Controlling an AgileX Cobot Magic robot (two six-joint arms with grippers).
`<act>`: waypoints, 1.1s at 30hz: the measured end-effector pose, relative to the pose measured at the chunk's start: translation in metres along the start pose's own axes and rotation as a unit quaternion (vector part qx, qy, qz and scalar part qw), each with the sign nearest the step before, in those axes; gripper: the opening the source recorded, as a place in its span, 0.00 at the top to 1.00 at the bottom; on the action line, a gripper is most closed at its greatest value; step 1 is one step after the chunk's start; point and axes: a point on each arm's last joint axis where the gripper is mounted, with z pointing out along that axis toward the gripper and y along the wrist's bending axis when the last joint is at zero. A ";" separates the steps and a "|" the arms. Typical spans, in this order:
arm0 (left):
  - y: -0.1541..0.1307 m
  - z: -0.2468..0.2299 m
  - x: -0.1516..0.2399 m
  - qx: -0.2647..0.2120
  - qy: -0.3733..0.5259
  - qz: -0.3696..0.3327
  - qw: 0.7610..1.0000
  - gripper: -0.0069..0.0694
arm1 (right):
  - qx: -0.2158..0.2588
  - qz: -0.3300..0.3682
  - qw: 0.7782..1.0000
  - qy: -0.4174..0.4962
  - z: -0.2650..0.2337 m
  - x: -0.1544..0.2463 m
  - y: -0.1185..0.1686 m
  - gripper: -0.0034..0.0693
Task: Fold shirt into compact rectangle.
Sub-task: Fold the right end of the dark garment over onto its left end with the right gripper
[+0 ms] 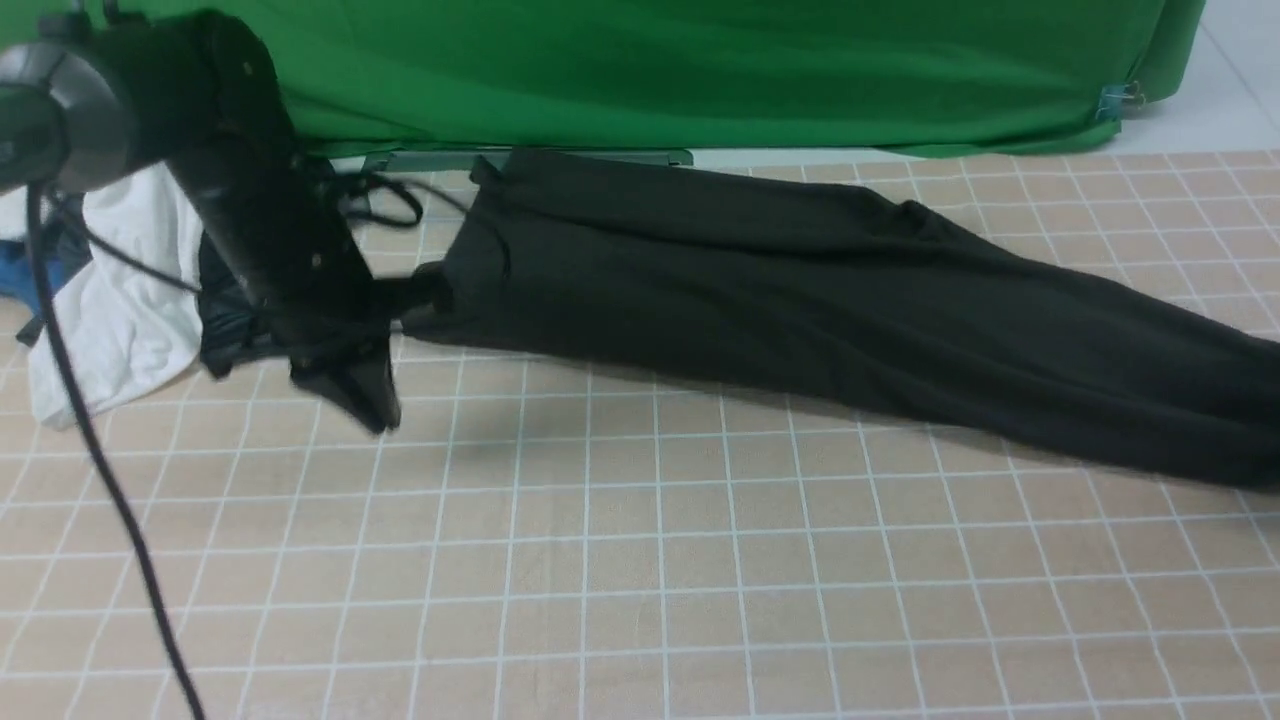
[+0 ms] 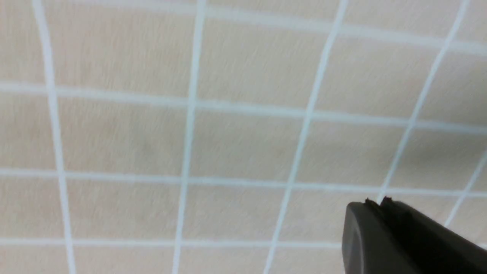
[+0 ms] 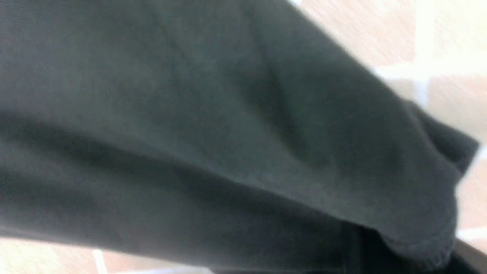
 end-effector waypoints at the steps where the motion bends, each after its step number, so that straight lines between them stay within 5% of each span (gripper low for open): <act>1: 0.003 0.005 0.007 -0.006 0.004 -0.002 1.000 0.89 | 0.004 0.005 1.000 -0.009 -0.003 0.005 -0.004 0.84; 10: -0.001 -0.016 -0.015 0.019 -0.120 -0.006 0.993 0.85 | 0.012 0.012 0.999 -0.030 -0.004 0.010 -0.009 0.84; 14: -0.012 -0.026 -0.035 0.059 -0.166 -0.001 0.984 0.68 | 0.011 0.006 0.999 -0.030 -0.004 0.010 -0.006 0.84; 25: -0.014 0.019 -0.073 0.076 -0.195 0.053 0.977 0.20 | 0.011 0.003 0.999 -0.033 -0.004 0.009 -0.002 0.84; 33: -0.020 0.031 -0.079 0.120 -0.194 0.061 0.972 0.24 | 0.011 0.010 0.999 -0.033 -0.004 0.009 -0.002 0.84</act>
